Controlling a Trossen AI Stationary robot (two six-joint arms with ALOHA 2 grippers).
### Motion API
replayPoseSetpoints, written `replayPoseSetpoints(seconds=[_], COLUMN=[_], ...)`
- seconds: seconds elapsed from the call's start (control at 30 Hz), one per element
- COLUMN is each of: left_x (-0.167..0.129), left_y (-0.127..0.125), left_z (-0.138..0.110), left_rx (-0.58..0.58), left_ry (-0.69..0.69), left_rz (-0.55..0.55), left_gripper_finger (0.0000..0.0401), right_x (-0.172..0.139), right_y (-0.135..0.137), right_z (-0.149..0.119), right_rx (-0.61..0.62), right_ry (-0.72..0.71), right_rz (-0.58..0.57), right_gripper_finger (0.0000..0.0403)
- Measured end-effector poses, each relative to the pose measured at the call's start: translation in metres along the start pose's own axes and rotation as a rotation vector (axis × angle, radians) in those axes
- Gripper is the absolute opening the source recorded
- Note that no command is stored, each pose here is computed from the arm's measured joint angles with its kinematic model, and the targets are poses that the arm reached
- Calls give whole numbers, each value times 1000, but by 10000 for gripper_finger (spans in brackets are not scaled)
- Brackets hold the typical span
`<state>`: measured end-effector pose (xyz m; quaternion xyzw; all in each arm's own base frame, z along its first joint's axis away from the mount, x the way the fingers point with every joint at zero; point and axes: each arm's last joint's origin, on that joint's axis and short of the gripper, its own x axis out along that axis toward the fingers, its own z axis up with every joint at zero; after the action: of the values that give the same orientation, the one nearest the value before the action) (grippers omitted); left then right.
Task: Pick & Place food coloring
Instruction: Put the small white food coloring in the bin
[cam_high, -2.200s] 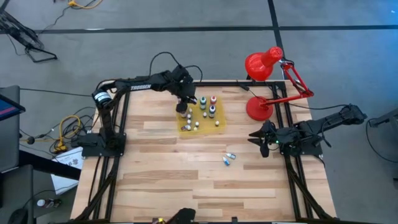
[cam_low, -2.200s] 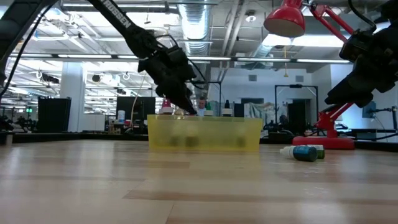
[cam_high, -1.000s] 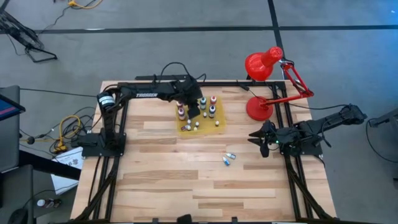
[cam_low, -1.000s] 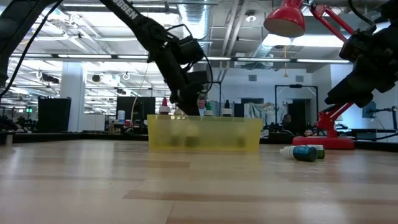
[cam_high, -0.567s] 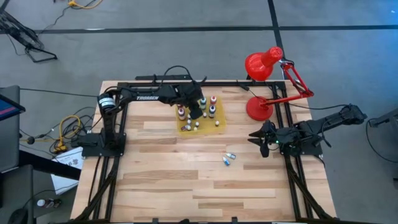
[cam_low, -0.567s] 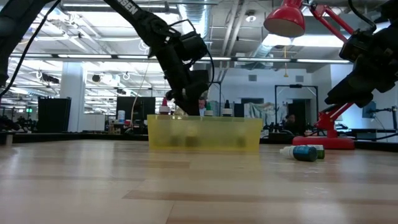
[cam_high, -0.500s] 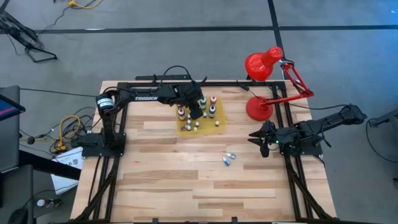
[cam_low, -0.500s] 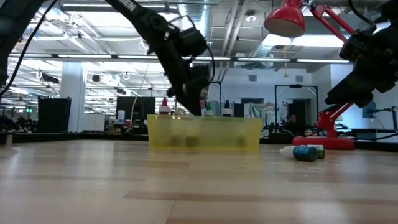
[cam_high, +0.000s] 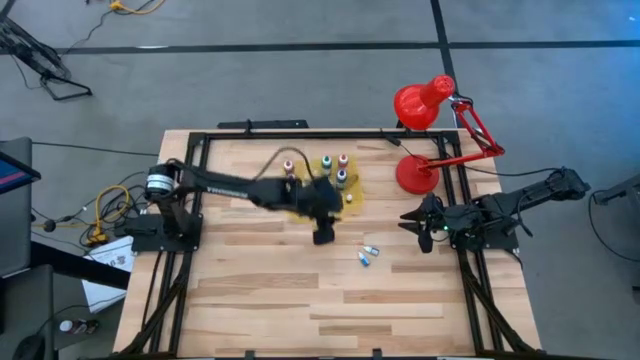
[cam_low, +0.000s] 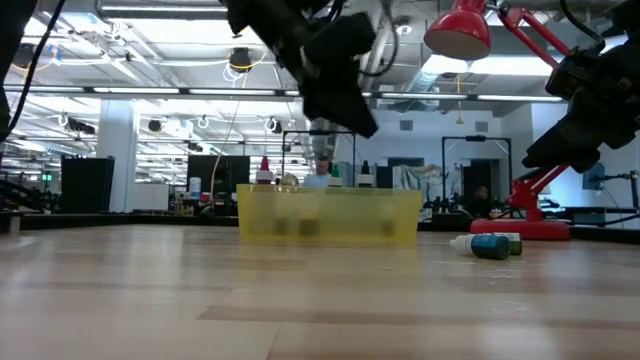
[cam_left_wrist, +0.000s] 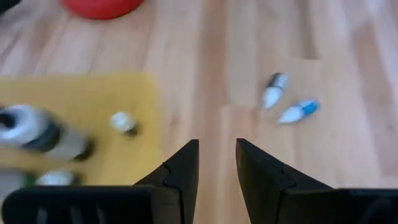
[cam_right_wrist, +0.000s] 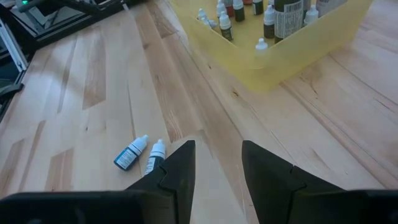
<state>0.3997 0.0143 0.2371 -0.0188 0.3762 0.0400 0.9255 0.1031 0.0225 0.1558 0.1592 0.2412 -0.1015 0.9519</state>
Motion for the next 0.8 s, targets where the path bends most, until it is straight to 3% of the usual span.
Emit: replayPoseSetpoints(seconds=[0.13,0.33,0.53,0.67,0.8], left_x=[1,-2,-6,-7,-8], left_y=[-33,-63,-80,-85,-87], left_z=[2,0,5,9,8], left_rx=[28,-36,-45,-48,-103], left_ry=[-56,-65,-141,-195,-179], left_rz=[-7,-75,-115,-134,-143], left_gripper_finger=[98,98,98,98,98], right_x=[0,0,0,0,0], right_y=[0,0,0,0,0], right_z=[0,0,0,0,1], right_rx=[0,0,-1,-107,-116], right_ry=[0,0,0,-3,-8], right_rz=[0,0,0,-7,-4], right_gripper_finger=[122,122,122,122,122])
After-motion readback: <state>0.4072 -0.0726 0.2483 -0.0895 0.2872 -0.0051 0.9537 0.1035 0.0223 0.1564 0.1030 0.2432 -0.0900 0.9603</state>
